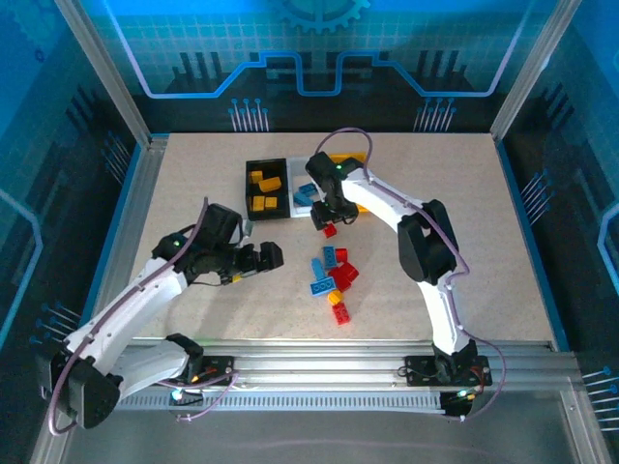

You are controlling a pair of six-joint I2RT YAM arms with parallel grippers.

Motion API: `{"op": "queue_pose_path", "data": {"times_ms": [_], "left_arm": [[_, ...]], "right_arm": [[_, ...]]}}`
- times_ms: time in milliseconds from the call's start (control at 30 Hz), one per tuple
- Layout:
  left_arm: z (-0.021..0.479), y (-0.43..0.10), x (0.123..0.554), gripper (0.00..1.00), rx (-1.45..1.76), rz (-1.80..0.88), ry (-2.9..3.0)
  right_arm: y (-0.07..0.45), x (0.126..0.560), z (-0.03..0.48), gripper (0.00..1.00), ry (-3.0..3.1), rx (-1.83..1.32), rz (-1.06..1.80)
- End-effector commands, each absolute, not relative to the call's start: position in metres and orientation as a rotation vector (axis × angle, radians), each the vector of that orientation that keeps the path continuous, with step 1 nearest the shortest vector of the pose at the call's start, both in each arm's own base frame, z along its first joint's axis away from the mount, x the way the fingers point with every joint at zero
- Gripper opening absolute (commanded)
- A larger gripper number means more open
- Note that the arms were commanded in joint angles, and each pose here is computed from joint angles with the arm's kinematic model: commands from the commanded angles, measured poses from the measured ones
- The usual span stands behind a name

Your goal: Sort the legos into containers by color

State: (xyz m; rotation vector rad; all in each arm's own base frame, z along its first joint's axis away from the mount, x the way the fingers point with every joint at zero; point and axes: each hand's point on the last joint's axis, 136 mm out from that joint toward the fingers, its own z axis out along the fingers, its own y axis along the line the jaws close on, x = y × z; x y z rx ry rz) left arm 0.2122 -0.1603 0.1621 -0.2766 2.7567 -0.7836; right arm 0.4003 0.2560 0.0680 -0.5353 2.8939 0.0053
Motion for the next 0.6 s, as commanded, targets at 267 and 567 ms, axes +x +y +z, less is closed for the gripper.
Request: {"op": "queue_pose_path", "data": {"times_ms": [267,567], "left_arm": [[0.153,-0.147,0.189,0.99,-0.358,-0.747,2.805],[0.153,-0.148,0.189,0.99,-0.358,-0.751,2.814]], "right_arm": [[0.263,0.402,0.039,0.62,2.913,-0.621,-0.087],[0.260,0.396,0.017,0.57,2.951,-0.615,-0.122]]}}
